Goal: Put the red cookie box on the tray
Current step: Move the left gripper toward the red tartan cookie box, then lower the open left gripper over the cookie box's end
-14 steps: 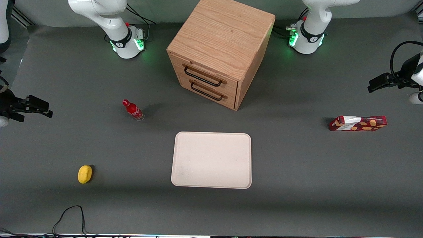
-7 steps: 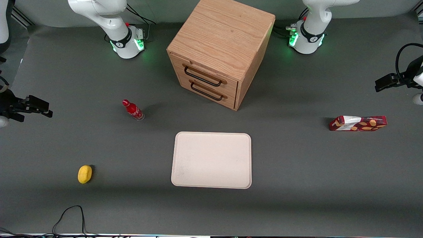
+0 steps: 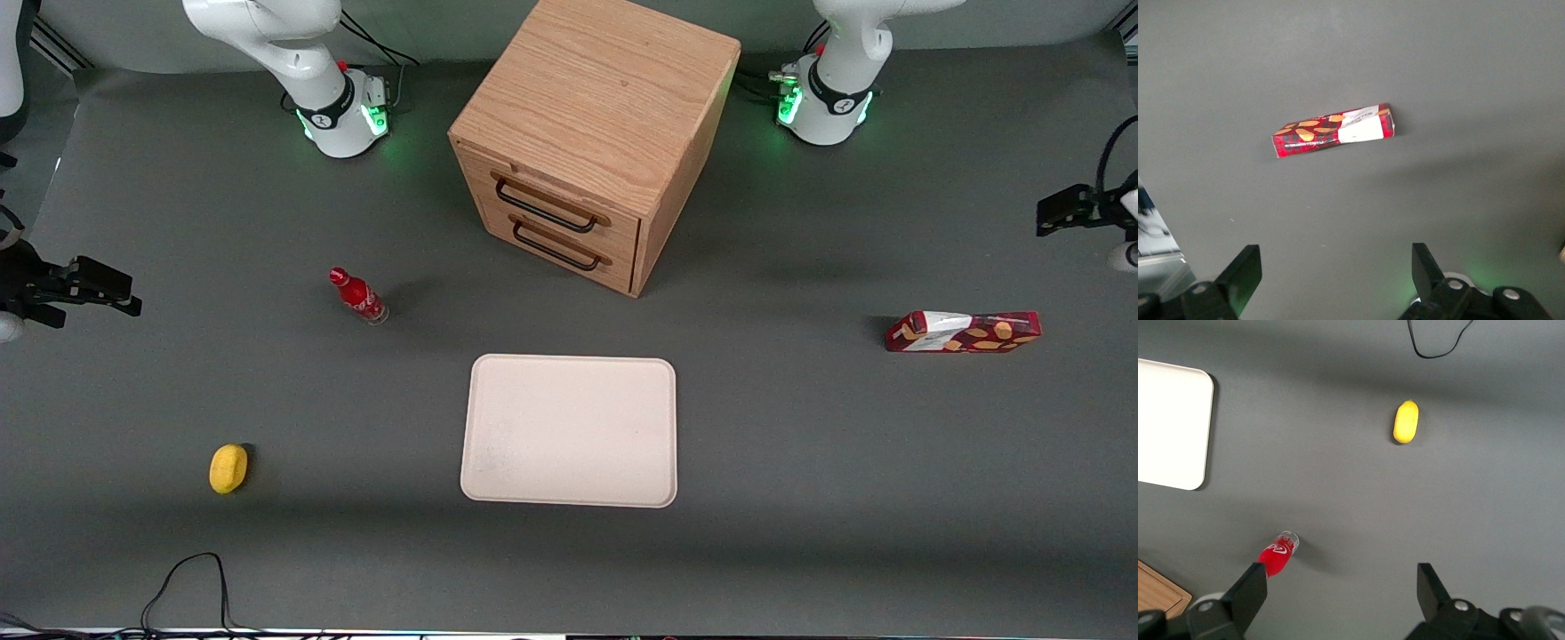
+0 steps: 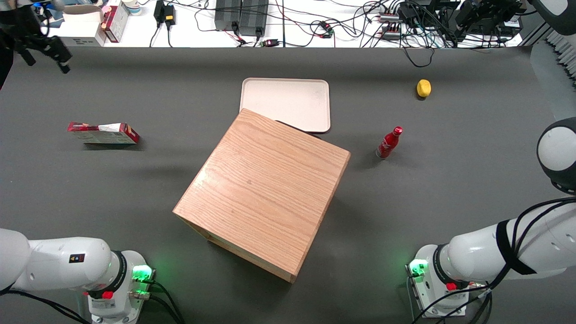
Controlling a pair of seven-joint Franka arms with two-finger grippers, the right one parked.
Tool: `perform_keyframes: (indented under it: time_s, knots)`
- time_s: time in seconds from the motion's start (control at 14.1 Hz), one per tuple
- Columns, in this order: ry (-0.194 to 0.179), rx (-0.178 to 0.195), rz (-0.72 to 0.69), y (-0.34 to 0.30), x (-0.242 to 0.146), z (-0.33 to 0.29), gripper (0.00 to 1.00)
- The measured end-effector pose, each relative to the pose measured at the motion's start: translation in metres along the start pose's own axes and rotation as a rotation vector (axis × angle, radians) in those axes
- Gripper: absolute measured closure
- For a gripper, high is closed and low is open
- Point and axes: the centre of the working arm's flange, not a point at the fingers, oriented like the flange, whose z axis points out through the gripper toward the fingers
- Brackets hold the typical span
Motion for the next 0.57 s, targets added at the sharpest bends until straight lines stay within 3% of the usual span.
perform_keyframes:
  time_s: [0.43,0.57]
  knots:
    - [0.008,-0.021,0.335,-0.051,-0.016,0.045,0.00]
    - [0.031,-0.005,0.519,-0.054,-0.012,0.059,0.00]
